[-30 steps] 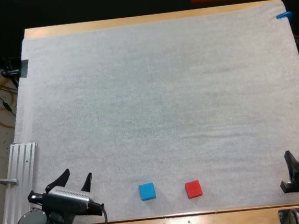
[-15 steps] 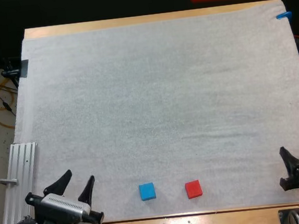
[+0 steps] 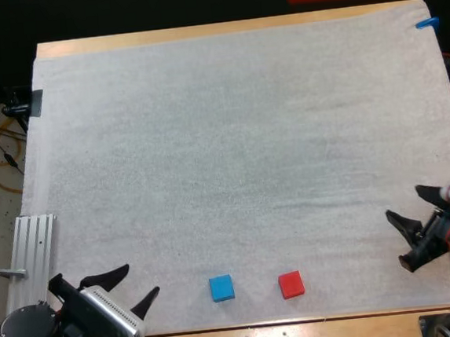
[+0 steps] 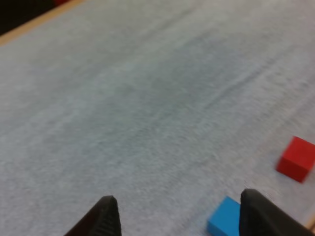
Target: Stack red cube on blue cube
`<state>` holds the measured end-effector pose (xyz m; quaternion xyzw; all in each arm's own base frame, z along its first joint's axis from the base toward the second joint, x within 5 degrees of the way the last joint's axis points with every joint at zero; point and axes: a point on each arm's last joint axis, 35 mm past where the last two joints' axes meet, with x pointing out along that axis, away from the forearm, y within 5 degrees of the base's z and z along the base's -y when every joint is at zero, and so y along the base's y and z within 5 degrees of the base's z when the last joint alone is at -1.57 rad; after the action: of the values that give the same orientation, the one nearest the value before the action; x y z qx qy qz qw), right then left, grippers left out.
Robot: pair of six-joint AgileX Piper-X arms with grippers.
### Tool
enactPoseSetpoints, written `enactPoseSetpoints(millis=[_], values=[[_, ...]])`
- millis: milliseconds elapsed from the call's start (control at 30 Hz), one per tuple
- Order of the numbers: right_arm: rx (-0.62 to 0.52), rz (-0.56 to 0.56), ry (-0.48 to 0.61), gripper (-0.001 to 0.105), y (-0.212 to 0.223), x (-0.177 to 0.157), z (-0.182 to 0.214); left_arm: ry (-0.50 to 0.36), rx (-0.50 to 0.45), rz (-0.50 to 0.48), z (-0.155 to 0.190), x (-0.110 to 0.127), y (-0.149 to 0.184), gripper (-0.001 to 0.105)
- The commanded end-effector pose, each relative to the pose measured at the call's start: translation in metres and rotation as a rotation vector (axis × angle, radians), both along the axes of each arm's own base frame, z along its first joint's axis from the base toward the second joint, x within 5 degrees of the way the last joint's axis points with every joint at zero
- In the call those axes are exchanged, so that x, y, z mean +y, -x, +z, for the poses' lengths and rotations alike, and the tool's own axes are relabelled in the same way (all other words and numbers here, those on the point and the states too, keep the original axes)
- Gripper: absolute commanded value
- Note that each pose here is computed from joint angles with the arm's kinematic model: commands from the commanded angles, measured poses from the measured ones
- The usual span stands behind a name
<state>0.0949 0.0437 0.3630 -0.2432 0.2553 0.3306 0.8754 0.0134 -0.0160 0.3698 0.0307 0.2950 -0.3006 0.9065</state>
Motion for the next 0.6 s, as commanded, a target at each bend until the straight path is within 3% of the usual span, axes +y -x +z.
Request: enactPoseSetpoints(millis=[0,233,567], values=[[-0.019,0.069,0.019,0.058,-0.004,0.006,0.008,-0.015,0.023,-0.050,0.002,-0.001,0.001,0.052],[-0.003,0.265,0.077,0.058,-0.020,0.036,0.018,-0.082,0.130,-0.204,-0.005,-0.004,-0.002,0.052],[0.039,0.569,0.174,0.058,-0.014,0.080,0.005,-0.087,0.144,-0.217,-0.005,-0.005,-0.003,0.052]])
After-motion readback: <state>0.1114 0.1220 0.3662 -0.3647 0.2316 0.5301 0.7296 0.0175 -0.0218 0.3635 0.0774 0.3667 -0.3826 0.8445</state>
